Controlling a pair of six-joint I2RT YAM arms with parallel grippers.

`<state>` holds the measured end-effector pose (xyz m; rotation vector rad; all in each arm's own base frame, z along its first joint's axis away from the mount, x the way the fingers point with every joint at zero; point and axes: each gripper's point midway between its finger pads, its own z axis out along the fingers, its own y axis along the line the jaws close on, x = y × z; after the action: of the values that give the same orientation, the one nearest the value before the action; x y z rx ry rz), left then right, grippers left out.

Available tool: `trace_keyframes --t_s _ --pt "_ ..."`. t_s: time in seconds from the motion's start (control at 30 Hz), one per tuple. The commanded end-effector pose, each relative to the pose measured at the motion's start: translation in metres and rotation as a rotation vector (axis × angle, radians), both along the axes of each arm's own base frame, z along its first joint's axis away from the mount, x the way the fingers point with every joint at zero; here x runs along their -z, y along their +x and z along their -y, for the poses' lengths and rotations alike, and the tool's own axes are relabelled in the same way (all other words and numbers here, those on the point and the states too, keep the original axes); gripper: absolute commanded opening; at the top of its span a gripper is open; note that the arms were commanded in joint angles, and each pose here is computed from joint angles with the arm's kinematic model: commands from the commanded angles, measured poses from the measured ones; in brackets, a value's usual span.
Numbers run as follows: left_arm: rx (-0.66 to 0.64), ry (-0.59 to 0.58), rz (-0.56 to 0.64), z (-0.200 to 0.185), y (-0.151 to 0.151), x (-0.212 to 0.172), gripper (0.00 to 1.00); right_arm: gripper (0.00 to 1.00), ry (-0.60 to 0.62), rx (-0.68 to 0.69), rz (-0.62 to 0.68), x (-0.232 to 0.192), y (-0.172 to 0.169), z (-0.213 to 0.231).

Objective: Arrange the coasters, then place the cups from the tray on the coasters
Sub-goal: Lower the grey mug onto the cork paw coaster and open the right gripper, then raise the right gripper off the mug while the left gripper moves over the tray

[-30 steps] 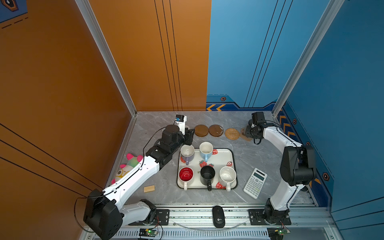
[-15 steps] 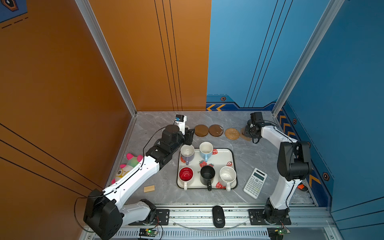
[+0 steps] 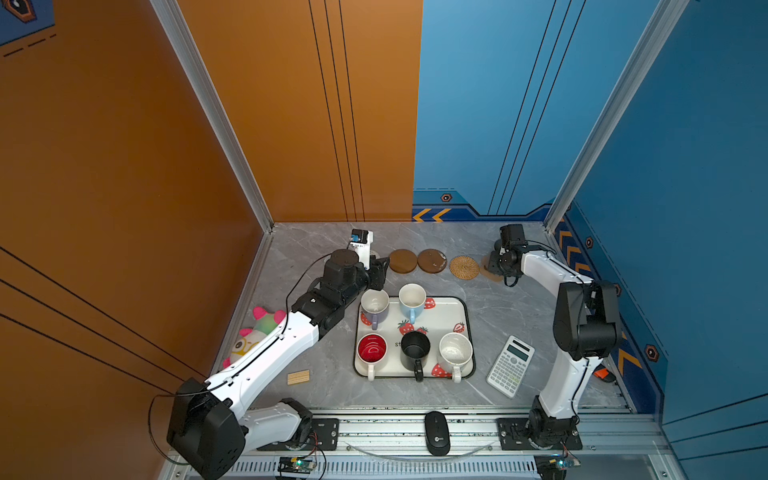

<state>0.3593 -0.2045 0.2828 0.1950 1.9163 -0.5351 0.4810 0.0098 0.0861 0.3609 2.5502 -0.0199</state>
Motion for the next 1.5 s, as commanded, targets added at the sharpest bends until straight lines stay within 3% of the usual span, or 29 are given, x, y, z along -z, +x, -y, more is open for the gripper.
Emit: trace_keyframes --t_s 0.0,0.13,0.57,0.8,1.1,1.23,1.47 --pt "-0.006 -0.014 0.008 -0.002 0.002 -0.002 0.44 0.0 -0.04 0.013 0.09 -0.024 0.022 0.006" --pt "-0.006 -0.013 0.008 -0.002 0.002 -0.002 0.44 0.01 -0.04 0.01 0.087 -0.022 0.022 0.004" --pt "-0.009 -0.016 0.013 -0.005 -0.001 -0.004 0.45 0.45 -0.037 0.004 0.069 -0.02 0.018 -0.001" --pt "-0.013 -0.017 0.017 -0.007 -0.002 -0.004 0.46 0.7 -0.037 0.026 0.102 -0.042 0.007 0.0" --pt "-0.007 -0.022 0.019 -0.007 -0.003 -0.007 0.5 0.76 -0.101 0.068 0.208 -0.113 -0.041 -0.004" --pt "-0.007 -0.021 0.015 -0.007 -0.003 -0.006 0.51 0.78 -0.113 0.093 0.356 -0.157 -0.069 -0.015" --pt "0.005 -0.051 -0.007 -0.001 -0.004 -0.006 0.55 0.81 0.001 0.05 0.59 -0.211 -0.099 -0.074"
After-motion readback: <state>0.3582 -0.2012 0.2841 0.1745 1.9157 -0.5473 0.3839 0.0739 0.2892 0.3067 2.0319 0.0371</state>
